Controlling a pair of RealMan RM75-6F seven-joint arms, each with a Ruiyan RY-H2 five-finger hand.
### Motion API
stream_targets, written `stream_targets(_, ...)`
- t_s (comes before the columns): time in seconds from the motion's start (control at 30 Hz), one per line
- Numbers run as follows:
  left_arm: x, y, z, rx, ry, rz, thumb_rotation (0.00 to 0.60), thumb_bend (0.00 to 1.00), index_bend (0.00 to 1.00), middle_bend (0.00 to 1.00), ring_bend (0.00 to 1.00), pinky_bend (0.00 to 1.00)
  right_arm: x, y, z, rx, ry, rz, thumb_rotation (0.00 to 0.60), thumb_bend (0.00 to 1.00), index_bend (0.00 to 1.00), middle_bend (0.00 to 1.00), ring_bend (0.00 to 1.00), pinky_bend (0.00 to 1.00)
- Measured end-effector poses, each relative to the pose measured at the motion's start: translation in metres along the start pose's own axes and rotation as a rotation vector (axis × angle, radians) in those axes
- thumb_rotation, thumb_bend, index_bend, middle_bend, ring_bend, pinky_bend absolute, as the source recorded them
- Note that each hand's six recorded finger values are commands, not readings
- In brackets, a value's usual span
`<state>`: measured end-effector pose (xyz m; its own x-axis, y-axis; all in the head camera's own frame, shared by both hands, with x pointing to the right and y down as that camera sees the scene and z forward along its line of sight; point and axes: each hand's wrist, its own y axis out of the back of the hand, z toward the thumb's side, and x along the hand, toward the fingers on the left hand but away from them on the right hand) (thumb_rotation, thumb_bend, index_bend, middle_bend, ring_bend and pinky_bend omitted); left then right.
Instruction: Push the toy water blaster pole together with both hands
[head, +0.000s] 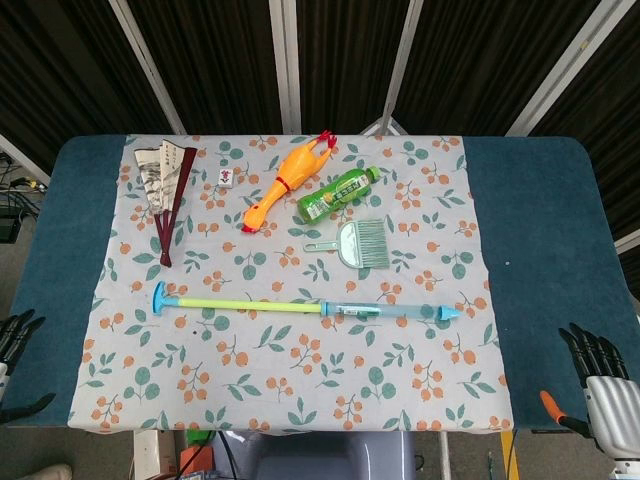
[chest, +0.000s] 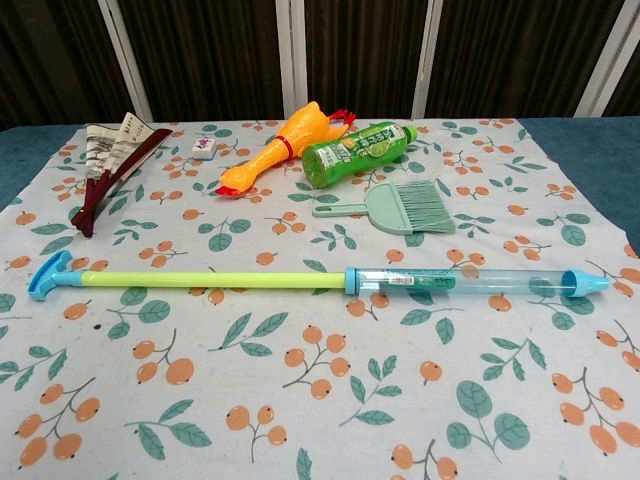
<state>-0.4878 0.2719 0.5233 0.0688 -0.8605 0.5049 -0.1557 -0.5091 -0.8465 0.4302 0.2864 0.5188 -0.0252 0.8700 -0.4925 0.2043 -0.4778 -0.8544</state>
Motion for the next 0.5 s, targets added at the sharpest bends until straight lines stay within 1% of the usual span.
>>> stream_targets(0.5,0.0005,-0.0014,0.0006,0.003,-0.001,-0.010,0.600,0.10,0.00,0.00,0.00,0.00,0.0005,0.0004,-0.0012,-0.003,-0.003,0.000,0.600,0.33,0.00,0.00,0.00,0.00)
